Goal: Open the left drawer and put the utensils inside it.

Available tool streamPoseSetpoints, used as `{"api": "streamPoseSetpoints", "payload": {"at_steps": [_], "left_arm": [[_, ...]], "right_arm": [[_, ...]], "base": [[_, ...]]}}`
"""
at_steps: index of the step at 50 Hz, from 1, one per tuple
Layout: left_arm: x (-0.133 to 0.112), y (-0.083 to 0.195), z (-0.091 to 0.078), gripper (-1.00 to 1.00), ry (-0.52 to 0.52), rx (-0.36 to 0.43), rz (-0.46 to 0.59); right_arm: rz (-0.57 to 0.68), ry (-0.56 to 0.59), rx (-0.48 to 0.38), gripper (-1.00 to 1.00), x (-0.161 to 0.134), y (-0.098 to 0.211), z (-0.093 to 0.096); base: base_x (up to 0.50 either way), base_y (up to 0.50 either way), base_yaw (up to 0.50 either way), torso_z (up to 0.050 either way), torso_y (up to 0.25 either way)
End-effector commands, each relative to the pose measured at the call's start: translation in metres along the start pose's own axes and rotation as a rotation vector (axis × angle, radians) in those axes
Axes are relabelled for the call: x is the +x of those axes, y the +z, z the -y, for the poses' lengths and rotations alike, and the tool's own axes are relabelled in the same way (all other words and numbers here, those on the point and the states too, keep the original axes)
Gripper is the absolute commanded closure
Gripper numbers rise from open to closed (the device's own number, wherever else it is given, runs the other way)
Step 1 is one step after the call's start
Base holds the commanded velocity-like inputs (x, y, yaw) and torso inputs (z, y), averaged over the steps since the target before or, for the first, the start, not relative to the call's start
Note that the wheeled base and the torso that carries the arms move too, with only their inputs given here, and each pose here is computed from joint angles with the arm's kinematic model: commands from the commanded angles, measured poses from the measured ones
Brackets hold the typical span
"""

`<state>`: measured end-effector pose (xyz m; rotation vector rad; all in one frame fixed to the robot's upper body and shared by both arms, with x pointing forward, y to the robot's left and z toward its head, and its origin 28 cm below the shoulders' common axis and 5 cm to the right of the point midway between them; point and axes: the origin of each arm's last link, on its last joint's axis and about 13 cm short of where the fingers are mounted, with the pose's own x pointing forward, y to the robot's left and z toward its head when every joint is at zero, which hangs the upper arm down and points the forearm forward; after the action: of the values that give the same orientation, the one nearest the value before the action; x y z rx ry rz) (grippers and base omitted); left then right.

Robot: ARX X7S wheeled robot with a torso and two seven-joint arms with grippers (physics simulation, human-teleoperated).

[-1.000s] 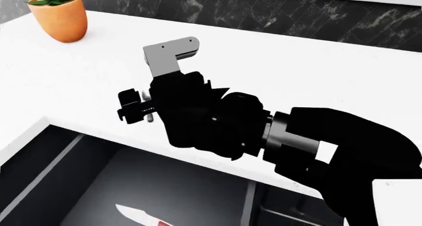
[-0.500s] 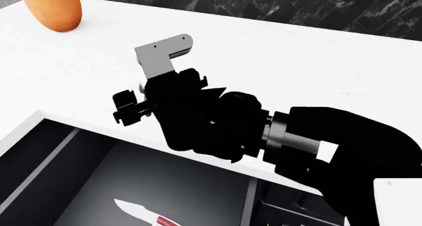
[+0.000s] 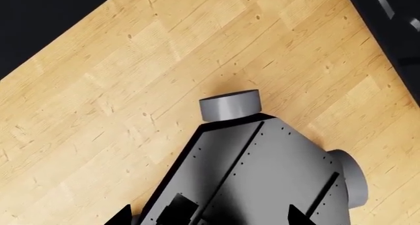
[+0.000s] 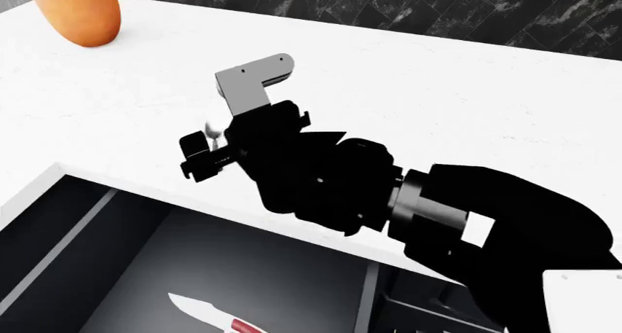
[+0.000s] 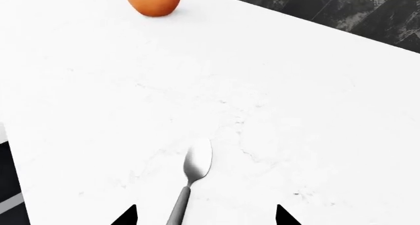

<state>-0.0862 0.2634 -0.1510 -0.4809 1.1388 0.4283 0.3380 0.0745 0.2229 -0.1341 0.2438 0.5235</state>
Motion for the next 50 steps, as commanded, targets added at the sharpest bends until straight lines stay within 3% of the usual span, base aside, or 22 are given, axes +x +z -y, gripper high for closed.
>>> {"api": "streamPoseSetpoints", "payload": {"at_steps": [1,12,26,36,40,50], "left_arm": [[0.000,-0.001,0.002,-1.00,-0.003,0.011,-0.005],[0.000,-0.001,0.001,-1.00,0.006,0.031,-0.013],[0.000,-0.001,0.001,-1.00,0.006,0.030,-0.015],[0.000,-0.001,0.001,-1.00,0.006,0.030,-0.015],[0.000,-0.001,0.001,-1.00,0.006,0.030,-0.015],[0.000,-0.001,0.001,-1.00,0.006,0.030,-0.015]], "right_arm": [[-0.008,0.105,-0.001,-1.00,0.000,-0.007,-0.004],[0.000,0.119,0.015,-1.00,0.000,-0.008,-0.005],[0.016,0.040,0.054,-1.00,0.003,-0.001,0.001],[0.083,0.115,0.077,-1.00,0.002,0.008,-0.001],[0.091,0.204,0.039,-1.00,0.000,0.006,-0.005],[0.065,0.247,-0.013,-1.00,-0.001,-0.002,-0.007]], "base": [[0.00,0.00,0.00,0.000,0.000],[0.00,0.00,0.00,0.000,0.000],[0.00,0.00,0.00,0.000,-0.168],[0.00,0.00,0.00,0.000,-0.025],[0.00,0.00,0.00,0.000,-0.249],[0.00,0.00,0.00,0.000,0.000]]}}
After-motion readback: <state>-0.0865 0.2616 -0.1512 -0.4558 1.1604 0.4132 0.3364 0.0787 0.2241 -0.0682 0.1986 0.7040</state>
